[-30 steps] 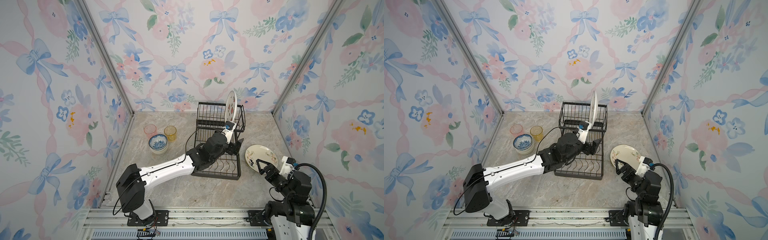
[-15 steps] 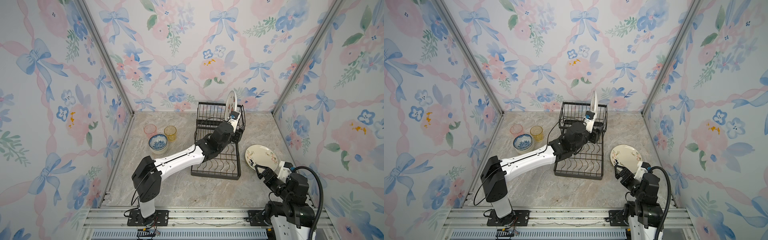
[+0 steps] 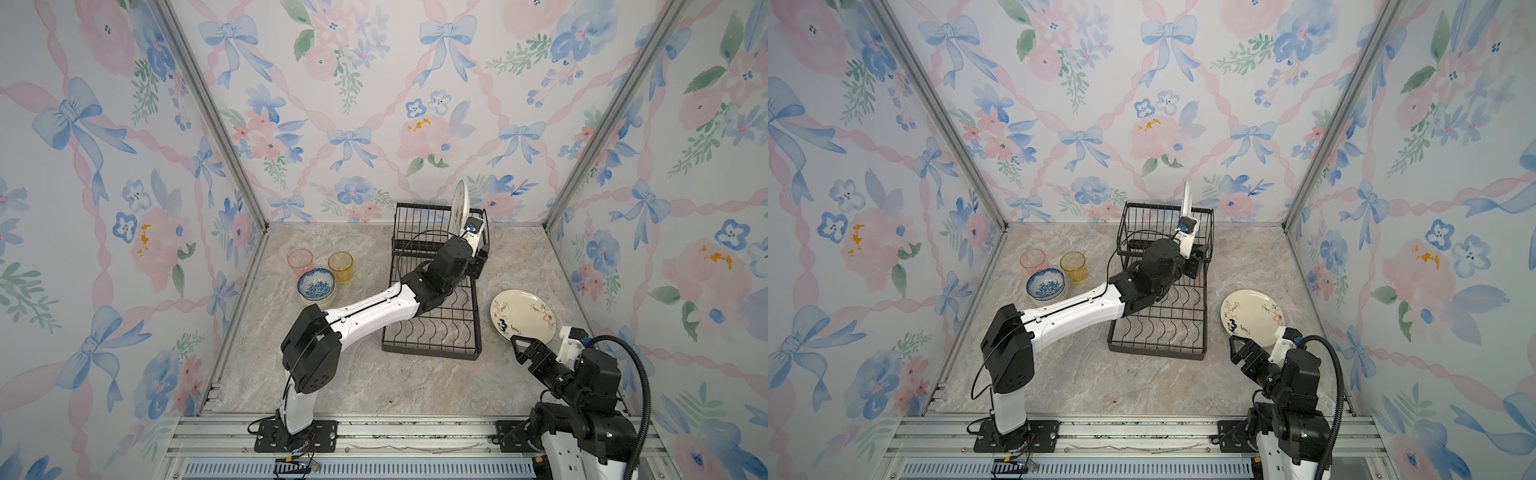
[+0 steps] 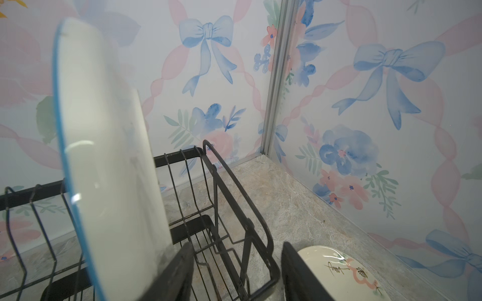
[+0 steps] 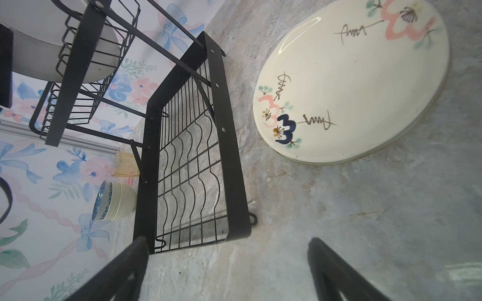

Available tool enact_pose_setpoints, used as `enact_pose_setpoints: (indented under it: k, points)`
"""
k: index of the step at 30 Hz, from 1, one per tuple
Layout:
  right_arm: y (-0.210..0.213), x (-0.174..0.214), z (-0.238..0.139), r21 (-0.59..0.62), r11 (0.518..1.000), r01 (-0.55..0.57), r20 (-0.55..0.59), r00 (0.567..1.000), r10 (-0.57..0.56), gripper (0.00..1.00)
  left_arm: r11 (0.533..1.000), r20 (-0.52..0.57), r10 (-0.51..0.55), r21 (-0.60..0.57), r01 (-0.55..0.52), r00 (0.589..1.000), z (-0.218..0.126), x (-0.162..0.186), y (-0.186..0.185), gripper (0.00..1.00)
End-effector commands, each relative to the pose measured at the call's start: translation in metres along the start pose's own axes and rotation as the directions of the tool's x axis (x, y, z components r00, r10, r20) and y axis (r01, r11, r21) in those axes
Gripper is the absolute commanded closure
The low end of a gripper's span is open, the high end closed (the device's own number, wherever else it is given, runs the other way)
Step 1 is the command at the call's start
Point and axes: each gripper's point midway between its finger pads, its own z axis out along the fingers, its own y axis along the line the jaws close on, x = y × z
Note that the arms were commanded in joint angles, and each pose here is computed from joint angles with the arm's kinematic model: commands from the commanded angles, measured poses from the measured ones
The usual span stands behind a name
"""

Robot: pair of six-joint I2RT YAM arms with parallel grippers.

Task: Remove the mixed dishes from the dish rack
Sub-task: 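Reach the left gripper to the watermelon plate in the upper rack tier, then close the left gripper on the watermelon plate rim and lift it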

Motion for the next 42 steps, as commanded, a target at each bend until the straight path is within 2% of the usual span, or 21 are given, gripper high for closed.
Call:
enact_pose_setpoints:
  k: [1, 11, 19, 26, 32, 35, 37, 40, 42]
  points:
    - [0.003, -0.001, -0.007, 0.001, 1.0, 0.027, 0.011, 1.0, -0.027, 0.03, 1.0, 0.032, 0.005, -0.01, -0.005, 0.999, 0.001, -0.012, 0.005, 0.41]
    - [0.0, 0.0, -0.006, 0.013, 1.0, 0.014, 0.008, 1.0, -0.014, 0.03, 0.998, 0.038, 0.036, -0.054, -0.034, 0.999, -0.026, -0.015, -0.006, 0.27]
    - [-0.001, 0.0, -0.005, 0.016, 1.0, 0.018, 0.01, 1.0, -0.018, 0.03, 0.988, 0.035, 0.042, -0.149, -0.037, 0.998, -0.04, -0.014, 0.007, 0.29]
    - [-0.001, 0.0, -0.006, 0.015, 1.0, 0.017, 0.015, 1.0, -0.017, 0.03, 0.971, 0.025, 0.076, -0.228, -0.068, 0.997, -0.016, -0.016, 0.024, 0.39]
    - [-0.002, 0.001, -0.006, 0.017, 1.0, 0.014, 0.013, 1.0, -0.015, 0.03, 0.965, 0.037, 0.128, -0.234, -0.116, 0.991, 0.005, -0.02, 0.025, 0.46]
    - [-0.002, 0.0, -0.006, 0.02, 1.0, 0.013, 0.016, 1.0, -0.013, 0.03, 0.96, 0.039, 0.149, -0.247, -0.135, 0.988, 0.012, -0.021, 0.029, 0.54]
    - [-0.003, 0.0, -0.006, 0.021, 1.0, 0.013, 0.015, 1.0, -0.014, 0.03, 0.957, 0.038, 0.155, -0.254, -0.14, 0.987, 0.017, -0.021, 0.032, 0.55]
    - [-0.004, 0.0, -0.005, 0.024, 1.0, 0.011, 0.014, 1.0, -0.011, 0.03, 0.956, 0.037, 0.157, -0.257, -0.143, 0.987, 0.025, -0.02, 0.036, 0.6]
    - [-0.004, 0.0, -0.005, 0.026, 1.0, 0.01, 0.015, 1.0, -0.011, 0.03, 0.955, 0.039, 0.159, -0.257, -0.144, 0.986, 0.028, -0.02, 0.036, 0.66]
